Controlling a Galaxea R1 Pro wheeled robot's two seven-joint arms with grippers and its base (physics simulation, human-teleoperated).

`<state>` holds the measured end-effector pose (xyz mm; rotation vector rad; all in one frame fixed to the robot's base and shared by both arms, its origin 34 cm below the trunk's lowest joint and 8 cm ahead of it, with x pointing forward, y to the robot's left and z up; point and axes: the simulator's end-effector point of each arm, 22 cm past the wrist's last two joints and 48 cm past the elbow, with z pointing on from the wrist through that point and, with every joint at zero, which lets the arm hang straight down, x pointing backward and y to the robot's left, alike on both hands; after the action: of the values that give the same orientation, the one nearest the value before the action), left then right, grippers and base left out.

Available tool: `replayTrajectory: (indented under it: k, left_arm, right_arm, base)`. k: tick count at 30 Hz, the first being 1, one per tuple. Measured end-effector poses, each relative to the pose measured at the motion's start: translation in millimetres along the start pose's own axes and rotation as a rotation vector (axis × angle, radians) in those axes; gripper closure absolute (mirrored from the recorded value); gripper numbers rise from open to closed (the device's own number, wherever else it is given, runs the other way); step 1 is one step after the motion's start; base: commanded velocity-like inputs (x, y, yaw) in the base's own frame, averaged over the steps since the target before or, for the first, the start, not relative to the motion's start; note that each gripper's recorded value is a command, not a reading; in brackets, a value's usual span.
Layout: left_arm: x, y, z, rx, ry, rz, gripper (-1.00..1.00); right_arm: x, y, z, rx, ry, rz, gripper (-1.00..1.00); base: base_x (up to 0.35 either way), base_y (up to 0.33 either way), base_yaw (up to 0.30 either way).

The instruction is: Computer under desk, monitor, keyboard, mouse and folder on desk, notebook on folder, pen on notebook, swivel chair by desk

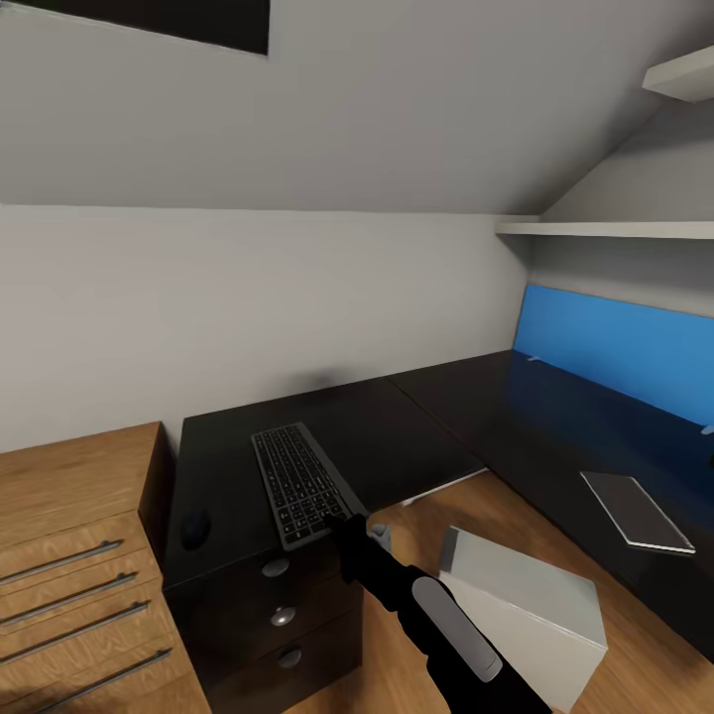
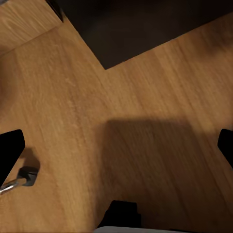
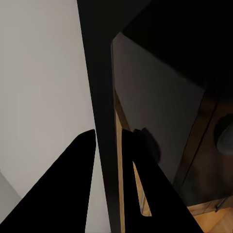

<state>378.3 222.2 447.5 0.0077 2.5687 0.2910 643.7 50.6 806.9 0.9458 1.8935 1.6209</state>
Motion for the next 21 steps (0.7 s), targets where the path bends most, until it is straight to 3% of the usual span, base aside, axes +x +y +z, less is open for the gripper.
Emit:
replayTrajectory:
  k: [12, 13, 21]
  left_arm:
    - [0.0, 0.0, 0.0, 0.0, 0.0, 0.0, -1.0]
    - [0.0, 0.1, 0.0, 0.0, 0.0, 0.0, -1.0]
    - [0.1, 0.1, 0.1, 0.0, 0.0, 0.0, -1.0]
  right_arm:
    - [0.8, 0.0, 0.1, -0.001, 0.002, -0.001, 1.0]
    - [0.8, 0.0, 0.1, -0.001, 0.002, -0.001, -1.0]
    - [1.2, -3.2, 0.0, 0.009, 0.003, -0.005, -1.0]
  base:
    - [0.0, 0.007, 0.0]
    - [0.0, 0.0, 0.0]
    - [0.0, 0.0, 0.0]
